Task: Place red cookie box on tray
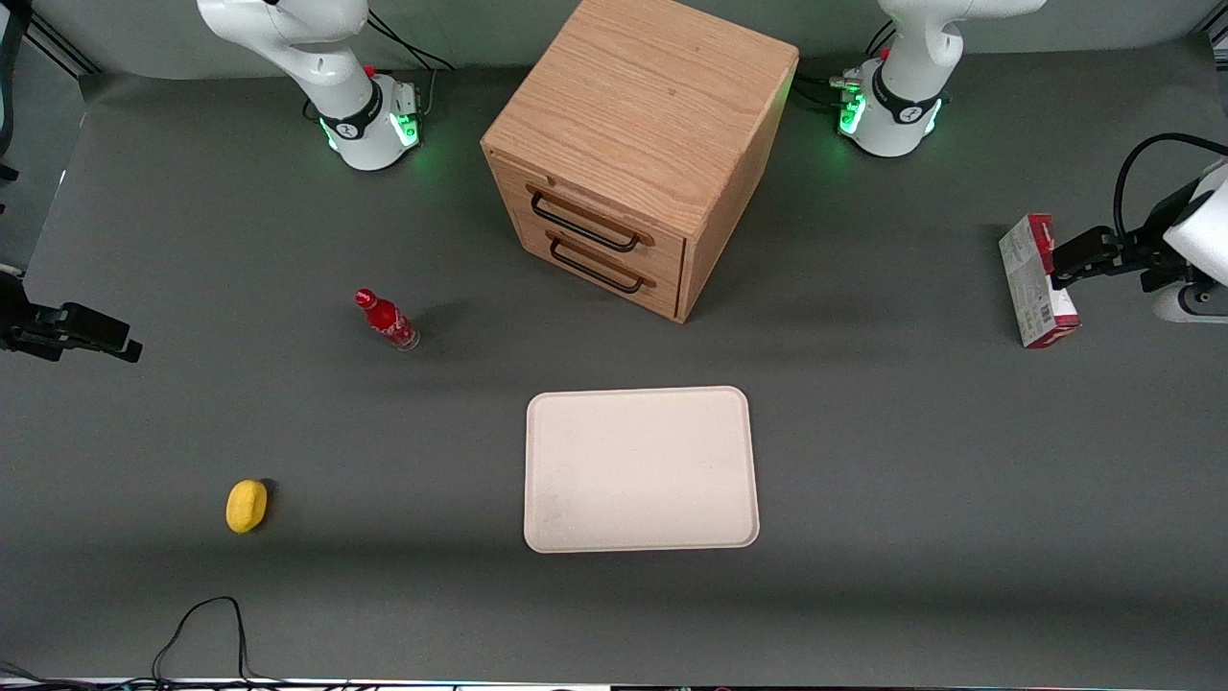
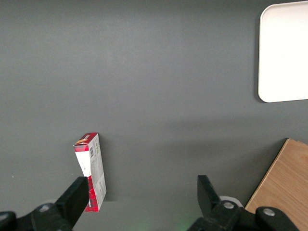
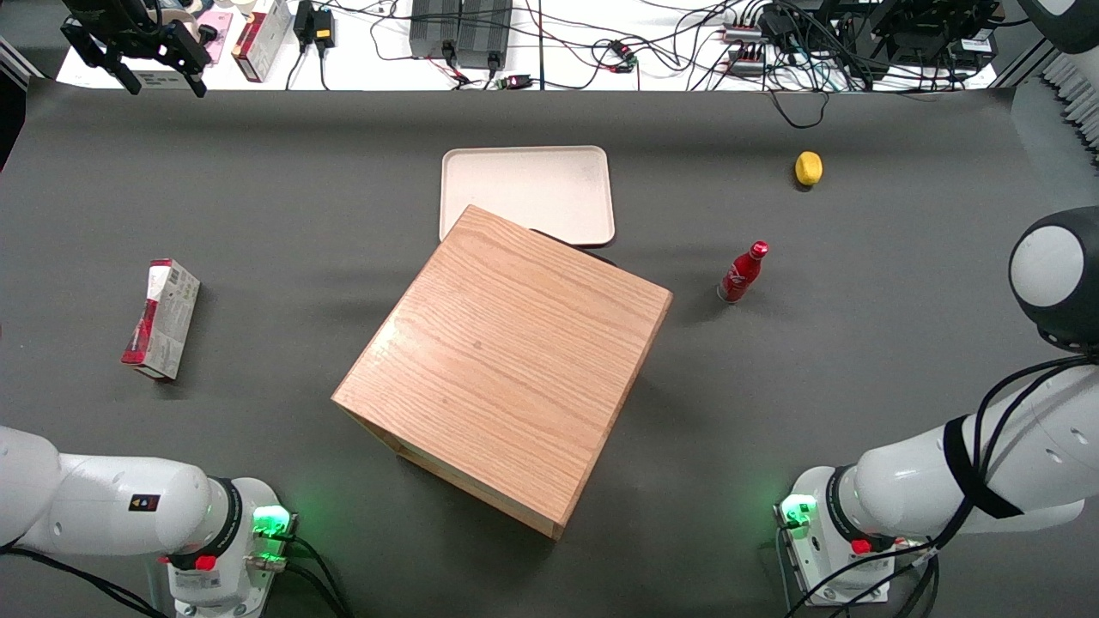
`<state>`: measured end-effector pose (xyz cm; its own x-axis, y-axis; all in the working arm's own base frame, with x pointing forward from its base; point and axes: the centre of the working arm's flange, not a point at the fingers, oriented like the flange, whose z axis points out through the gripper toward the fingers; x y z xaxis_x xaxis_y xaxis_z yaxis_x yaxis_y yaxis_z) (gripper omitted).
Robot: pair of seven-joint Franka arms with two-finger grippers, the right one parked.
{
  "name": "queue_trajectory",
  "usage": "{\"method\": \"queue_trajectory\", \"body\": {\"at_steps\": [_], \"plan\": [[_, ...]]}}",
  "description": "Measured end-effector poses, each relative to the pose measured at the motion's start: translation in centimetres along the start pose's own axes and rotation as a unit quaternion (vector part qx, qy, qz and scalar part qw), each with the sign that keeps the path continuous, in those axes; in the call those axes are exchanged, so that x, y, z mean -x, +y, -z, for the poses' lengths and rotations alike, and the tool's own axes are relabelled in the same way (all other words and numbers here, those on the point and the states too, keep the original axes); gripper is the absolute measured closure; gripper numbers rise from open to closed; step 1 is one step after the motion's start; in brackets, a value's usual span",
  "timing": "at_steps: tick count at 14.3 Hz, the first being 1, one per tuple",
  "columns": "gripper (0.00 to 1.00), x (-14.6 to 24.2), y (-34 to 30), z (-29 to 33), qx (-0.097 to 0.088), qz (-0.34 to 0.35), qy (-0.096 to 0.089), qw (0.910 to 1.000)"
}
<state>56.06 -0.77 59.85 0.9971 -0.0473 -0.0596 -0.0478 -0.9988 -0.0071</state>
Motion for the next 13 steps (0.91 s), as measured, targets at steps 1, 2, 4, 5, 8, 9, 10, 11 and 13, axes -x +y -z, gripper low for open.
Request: {"method": "queue_trajectory", "body": {"at_steps": [1, 2, 4, 5, 8, 9, 10, 11, 13], "plan": [[0.0, 0.0, 0.0, 0.0, 0.0, 0.0, 0.0, 1.0], [0.0, 0.0, 0.0, 0.0, 0.0, 0.0, -0.001, 1.0], [0.0, 0.1, -0.1, 0.0, 0.0, 0.001, -0.003, 1.0], [0.0, 0.2, -0.3, -0.1, 0.0, 0.002, -0.008, 1.0], [0.0, 0.6, -1.9, -0.4, -0.004, -0.007, -0.021, 0.9997], [0.0, 0.9, -3.5, -0.6, -0.003, -0.008, -0.024, 0.9997], [0.0, 1.4, -5.8, -0.9, -0.002, -0.006, -0.027, 0.9996], [0.0, 2.3, -8.2, -1.2, -0.003, -0.007, -0.031, 0.9995], [0.0, 4.3, -12.6, -1.9, -0.001, -0.009, -0.034, 0.9994]]}}
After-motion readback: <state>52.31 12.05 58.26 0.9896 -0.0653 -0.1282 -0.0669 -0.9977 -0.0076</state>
